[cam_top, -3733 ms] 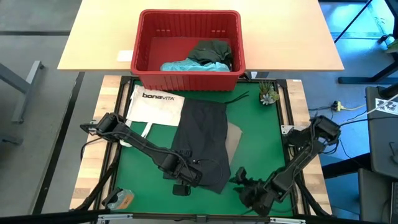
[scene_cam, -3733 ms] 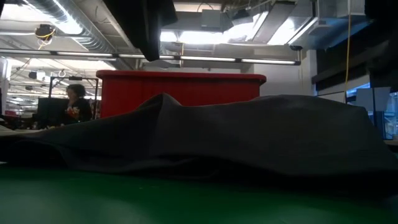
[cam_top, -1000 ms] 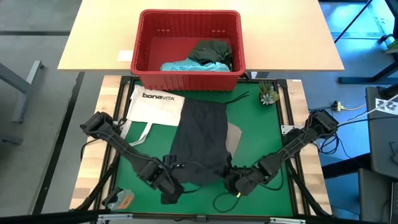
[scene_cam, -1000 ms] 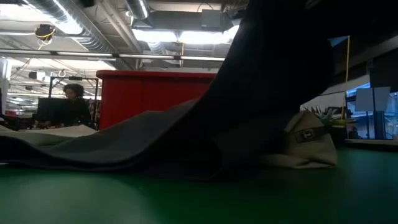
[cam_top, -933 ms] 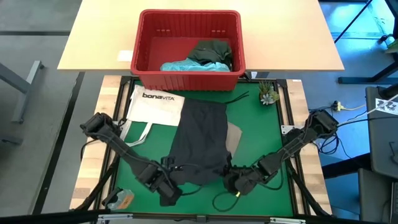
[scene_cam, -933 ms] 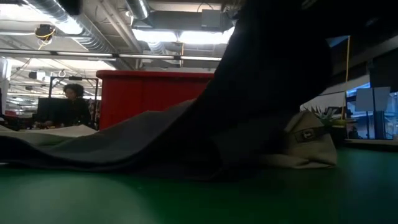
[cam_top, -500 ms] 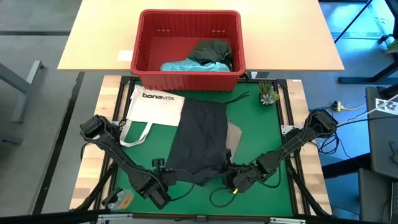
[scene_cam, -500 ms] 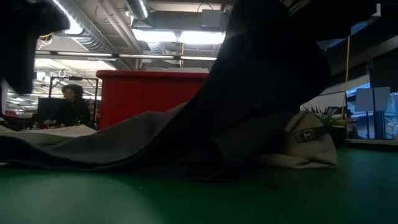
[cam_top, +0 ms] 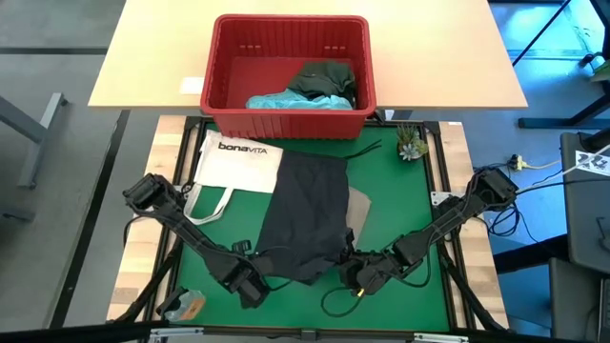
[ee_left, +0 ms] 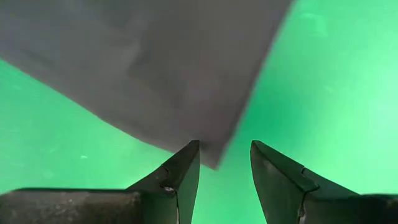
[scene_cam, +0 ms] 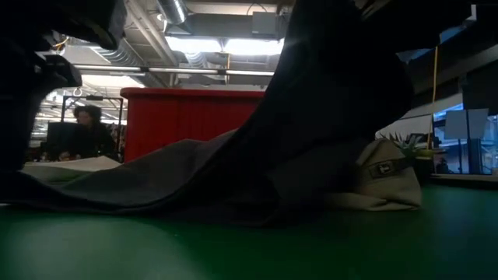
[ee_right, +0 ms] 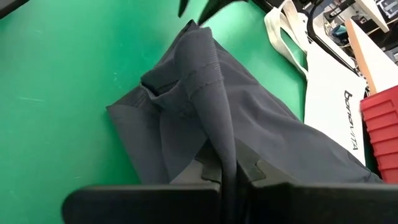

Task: Fold Laundry from Bin
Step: Fold the black shorts from the red laundry bin

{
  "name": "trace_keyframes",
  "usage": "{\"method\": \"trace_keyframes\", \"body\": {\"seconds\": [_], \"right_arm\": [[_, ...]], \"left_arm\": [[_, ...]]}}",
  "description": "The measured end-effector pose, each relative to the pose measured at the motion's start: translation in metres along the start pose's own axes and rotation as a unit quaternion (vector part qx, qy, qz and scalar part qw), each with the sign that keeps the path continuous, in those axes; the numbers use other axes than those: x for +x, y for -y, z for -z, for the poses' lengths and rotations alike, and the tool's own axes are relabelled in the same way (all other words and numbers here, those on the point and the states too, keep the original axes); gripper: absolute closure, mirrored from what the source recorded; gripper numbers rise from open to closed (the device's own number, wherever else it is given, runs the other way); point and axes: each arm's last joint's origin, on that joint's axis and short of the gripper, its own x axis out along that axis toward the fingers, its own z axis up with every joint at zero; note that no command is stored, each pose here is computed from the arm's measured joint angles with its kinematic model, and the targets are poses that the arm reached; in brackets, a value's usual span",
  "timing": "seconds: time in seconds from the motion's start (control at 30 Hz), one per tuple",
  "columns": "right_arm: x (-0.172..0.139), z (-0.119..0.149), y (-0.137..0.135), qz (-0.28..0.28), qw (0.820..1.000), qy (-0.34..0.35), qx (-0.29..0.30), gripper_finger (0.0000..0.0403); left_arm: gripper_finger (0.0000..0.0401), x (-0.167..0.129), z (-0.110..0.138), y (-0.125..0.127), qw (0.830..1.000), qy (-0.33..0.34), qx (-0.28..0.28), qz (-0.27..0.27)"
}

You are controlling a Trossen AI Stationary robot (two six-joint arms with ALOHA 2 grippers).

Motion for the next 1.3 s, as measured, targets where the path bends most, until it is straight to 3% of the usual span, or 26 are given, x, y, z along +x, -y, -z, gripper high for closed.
{"method": "trace_keyframes", "body": {"seconds": [0.37, 0.47, 0.6, 0.67, 0.8, 1.0, 1.3], "right_arm": [[0.0, 0.0, 0.0, -0.004, 1.0, -0.001, -0.001, 0.0402], [0.0, 0.0, 0.0, -0.004, 1.0, -0.001, -0.001, 0.0402], [0.0, 0.0, 0.0, -0.003, 1.0, -0.001, 0.003, 0.0402], [0.0, 0.0, 0.0, 0.003, 1.0, -0.003, 0.01, 0.0402], [-0.006, -0.002, 0.006, 0.033, 0.999, 0.001, 0.018, 0.0402], [-0.02, -0.004, 0.022, 0.096, 0.994, -0.008, 0.046, 0.0402], [-0.025, 0.009, 0.044, 0.201, 0.974, -0.063, 0.079, 0.0402]], "left_arm": [[0.027, 0.016, 0.007, -0.008, 1.0, 0.004, 0.002, -0.013], [0.0304, 0.016, 0.007, -0.008, 1.0, 0.009, 0.001, -0.013], [0.0383, 0.015, 0.006, -0.008, 1.0, 0.009, 0.0, -0.014], [0.0392, 0.013, 0.006, -0.009, 1.0, 0.009, 0.003, -0.013], [0.0399, -0.01, 0.0, -0.012, 1.0, 0.013, 0.022, -0.013], [0.04, -0.046, -0.014, -0.033, 0.996, 0.062, 0.017, -0.055], [0.0401, -0.053, -0.054, -0.081, 0.985, 0.098, 0.058, -0.13]]}}
